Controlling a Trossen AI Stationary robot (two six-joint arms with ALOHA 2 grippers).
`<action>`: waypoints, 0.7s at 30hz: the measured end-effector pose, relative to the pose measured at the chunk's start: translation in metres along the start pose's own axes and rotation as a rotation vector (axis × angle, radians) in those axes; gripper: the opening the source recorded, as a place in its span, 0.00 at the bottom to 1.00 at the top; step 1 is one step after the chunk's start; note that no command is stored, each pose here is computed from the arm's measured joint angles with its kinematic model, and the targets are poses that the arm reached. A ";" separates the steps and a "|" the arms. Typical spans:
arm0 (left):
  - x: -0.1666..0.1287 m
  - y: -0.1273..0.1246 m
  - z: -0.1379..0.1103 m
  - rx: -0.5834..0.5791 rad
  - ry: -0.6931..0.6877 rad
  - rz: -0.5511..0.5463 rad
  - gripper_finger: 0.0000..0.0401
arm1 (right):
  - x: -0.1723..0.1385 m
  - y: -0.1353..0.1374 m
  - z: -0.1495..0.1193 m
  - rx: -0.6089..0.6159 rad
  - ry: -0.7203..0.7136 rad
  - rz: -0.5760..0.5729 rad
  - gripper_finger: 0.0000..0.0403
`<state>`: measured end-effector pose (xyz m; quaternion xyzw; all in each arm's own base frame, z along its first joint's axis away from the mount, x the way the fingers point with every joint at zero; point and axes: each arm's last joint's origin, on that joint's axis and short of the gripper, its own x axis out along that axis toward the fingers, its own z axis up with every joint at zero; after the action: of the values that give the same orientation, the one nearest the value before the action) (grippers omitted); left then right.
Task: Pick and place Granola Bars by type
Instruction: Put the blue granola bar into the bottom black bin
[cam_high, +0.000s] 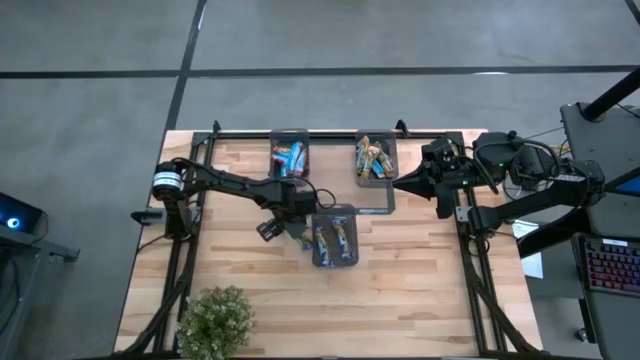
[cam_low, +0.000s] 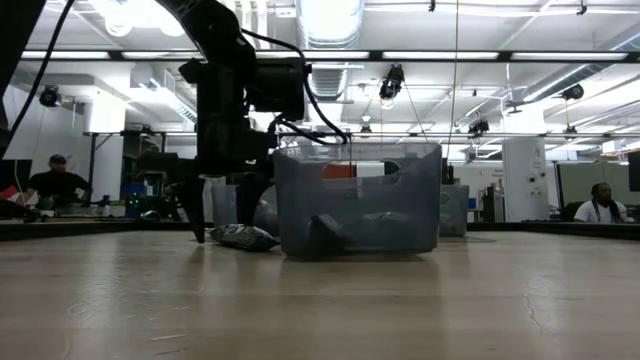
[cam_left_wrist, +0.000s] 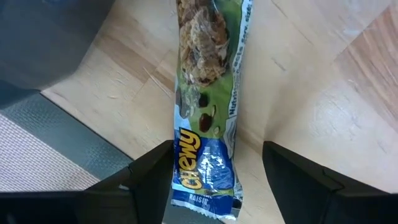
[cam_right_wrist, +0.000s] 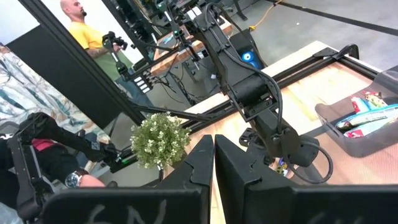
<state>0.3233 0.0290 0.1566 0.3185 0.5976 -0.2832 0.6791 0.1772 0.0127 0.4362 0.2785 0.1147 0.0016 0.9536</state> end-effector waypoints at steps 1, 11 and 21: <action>-0.001 0.001 0.000 0.000 -0.001 0.003 0.56 | 0.000 0.000 0.000 0.000 0.000 0.000 0.02; -0.007 0.007 0.003 -0.001 0.012 0.047 0.56 | 0.000 0.000 0.000 0.000 0.000 0.000 0.02; -0.007 0.008 0.002 -0.084 0.015 0.047 0.56 | 0.000 0.000 0.000 -0.003 0.000 0.000 0.02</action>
<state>0.3295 0.0322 0.1645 0.3058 0.6065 -0.2393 0.6938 0.1772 0.0127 0.4361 0.2768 0.1148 0.0017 0.9540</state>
